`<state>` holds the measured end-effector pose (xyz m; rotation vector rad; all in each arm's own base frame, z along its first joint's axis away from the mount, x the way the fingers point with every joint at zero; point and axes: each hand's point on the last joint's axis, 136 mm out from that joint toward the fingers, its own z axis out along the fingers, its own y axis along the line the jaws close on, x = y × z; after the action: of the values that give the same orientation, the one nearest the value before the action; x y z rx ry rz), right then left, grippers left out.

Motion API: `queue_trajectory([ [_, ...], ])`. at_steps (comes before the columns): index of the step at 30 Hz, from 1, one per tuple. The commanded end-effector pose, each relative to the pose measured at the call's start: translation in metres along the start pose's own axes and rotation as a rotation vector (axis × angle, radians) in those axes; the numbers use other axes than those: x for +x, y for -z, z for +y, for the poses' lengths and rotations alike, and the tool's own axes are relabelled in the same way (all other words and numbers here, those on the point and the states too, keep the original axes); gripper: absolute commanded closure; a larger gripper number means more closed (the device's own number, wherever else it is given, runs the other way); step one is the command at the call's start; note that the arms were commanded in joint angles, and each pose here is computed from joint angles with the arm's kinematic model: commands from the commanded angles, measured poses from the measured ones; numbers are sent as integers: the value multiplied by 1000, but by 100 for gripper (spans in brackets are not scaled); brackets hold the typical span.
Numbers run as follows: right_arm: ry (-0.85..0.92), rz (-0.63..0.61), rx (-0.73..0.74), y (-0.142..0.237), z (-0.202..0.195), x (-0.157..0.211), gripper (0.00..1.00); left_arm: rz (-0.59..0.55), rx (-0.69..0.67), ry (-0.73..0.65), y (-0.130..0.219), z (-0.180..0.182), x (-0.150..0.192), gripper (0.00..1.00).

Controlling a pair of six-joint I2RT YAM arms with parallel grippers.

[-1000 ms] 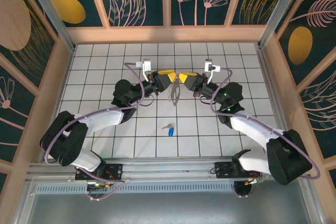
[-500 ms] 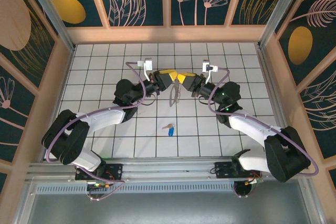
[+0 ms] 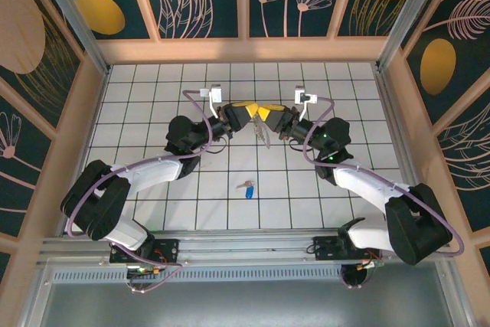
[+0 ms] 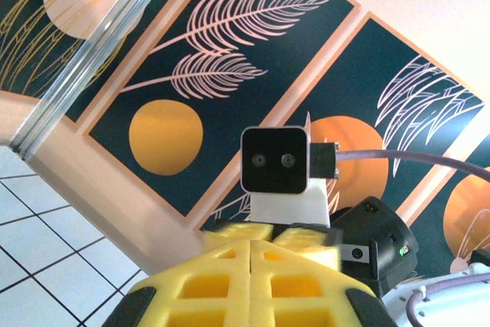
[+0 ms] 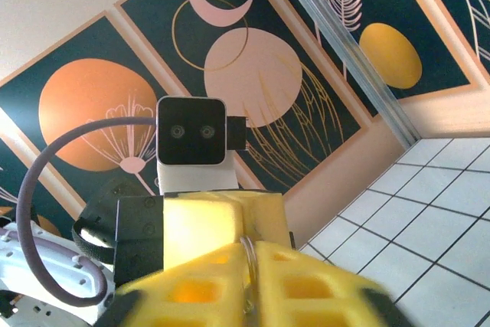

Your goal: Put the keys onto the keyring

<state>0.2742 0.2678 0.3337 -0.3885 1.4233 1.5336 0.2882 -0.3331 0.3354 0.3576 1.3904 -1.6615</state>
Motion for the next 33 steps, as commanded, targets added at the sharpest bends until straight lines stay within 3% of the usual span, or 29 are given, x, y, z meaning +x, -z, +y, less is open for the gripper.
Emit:
queue_trajectory([
  [1,63,-47,-24,4,14,-25,68,7,46,-57,-4,-17,-4,100],
  [8,101,-39,36,31,10,-35,61,48,24,-126,-10,-21,-8,100],
  [15,142,78,5,40,14,-20,58,148,36,-209,-21,-29,-6,100],
  [20,149,117,-14,38,15,-15,60,211,66,-203,-26,-28,4,100],
  [33,144,125,-32,32,14,-14,67,227,109,-197,-32,-35,2,100],
])
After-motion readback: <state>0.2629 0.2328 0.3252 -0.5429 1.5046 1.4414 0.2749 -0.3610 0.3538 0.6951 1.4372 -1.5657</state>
